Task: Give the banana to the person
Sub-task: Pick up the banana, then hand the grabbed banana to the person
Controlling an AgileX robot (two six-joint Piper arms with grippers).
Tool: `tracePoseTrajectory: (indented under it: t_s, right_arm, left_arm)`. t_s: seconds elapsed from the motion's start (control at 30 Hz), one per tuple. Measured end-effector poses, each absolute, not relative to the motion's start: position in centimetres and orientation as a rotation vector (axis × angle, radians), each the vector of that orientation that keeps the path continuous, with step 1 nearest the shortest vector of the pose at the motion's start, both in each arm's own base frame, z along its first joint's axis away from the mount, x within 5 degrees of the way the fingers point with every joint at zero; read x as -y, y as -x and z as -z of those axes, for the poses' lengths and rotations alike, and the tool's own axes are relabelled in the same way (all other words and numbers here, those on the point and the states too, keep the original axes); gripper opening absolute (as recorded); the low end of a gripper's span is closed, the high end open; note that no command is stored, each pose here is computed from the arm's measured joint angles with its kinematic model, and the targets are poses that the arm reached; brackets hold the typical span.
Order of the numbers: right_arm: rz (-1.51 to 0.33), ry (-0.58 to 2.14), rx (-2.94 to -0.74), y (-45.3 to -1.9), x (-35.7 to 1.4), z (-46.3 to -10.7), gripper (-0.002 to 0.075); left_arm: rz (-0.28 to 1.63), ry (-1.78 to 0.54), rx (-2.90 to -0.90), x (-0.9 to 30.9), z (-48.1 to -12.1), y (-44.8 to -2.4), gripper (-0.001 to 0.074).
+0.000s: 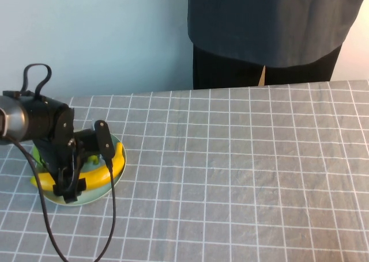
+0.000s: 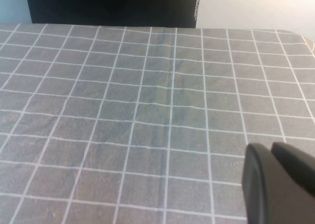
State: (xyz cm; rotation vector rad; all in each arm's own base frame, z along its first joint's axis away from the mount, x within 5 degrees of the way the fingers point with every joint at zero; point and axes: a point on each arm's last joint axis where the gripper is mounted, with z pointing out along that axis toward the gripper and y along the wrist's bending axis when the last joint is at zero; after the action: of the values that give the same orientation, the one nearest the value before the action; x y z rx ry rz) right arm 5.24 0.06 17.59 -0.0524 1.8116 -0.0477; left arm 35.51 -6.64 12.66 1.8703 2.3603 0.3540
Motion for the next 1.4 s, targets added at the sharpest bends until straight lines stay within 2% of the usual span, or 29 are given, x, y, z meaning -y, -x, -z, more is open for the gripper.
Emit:
tracePoseTrajectory:
  t_s: [0.2,0.43,0.57,0.67,0.77,0.9,1.07,1.23,1.4]
  right_arm:
    - [0.048,0.052,-1.812,-5.2,-0.1,-17.6,-0.0006]
    - [0.048,0.052,-1.812,-5.2,-0.1,-17.6,-0.0006]
    - [0.048,0.052,-1.812,-5.2,-0.1,-17.6,-0.0006]
    - [0.048,0.052,-1.812,-5.2,-0.1,-17.6,-0.0006]
    - [0.048,0.052,-1.812,-5.2,-0.1,-17.6,-0.0006]
    - [0.048,0.052,-1.812,-5.2,-0.1,-17.6,-0.0006]
    - [0.048,0.052,-1.812,-5.2,-0.1,-17.6,-0.0006]
    - [0.048,0.052,-1.812,-5.2,-0.1,-17.6,-0.0006]
    - [0.048,0.052,-1.812,-5.2,-0.1,-17.6,-0.0006]
  left_arm:
    - [-0.342,-1.924,-2.342,6.7,-11.4,-35.7,0.0449]
    - [-0.345,-1.929,-2.33,6.7,-11.4,-35.8,0.0272]
    - [-0.334,-1.909,-2.362,6.6,-12.9,-35.3,0.0274]
    - [-0.322,-1.832,-2.355,6.9,-15.7,-34.8,0.0274]
    - [-0.271,-1.718,-2.28,8.7,-19.5,-33.7,0.0274]
    - [-0.218,-1.611,-2.059,12.5,-24.9,-32.6,0.0274]
    - [-0.189,-1.511,-1.81,17.4,-29.3,-33.3,0.0274]
    - [-0.165,-1.454,-1.698,20.9,-30.8,-35.4,0.0273]
    - [-0.13,-1.412,-1.706,23.1,-30.4,-38.0,0.0272]
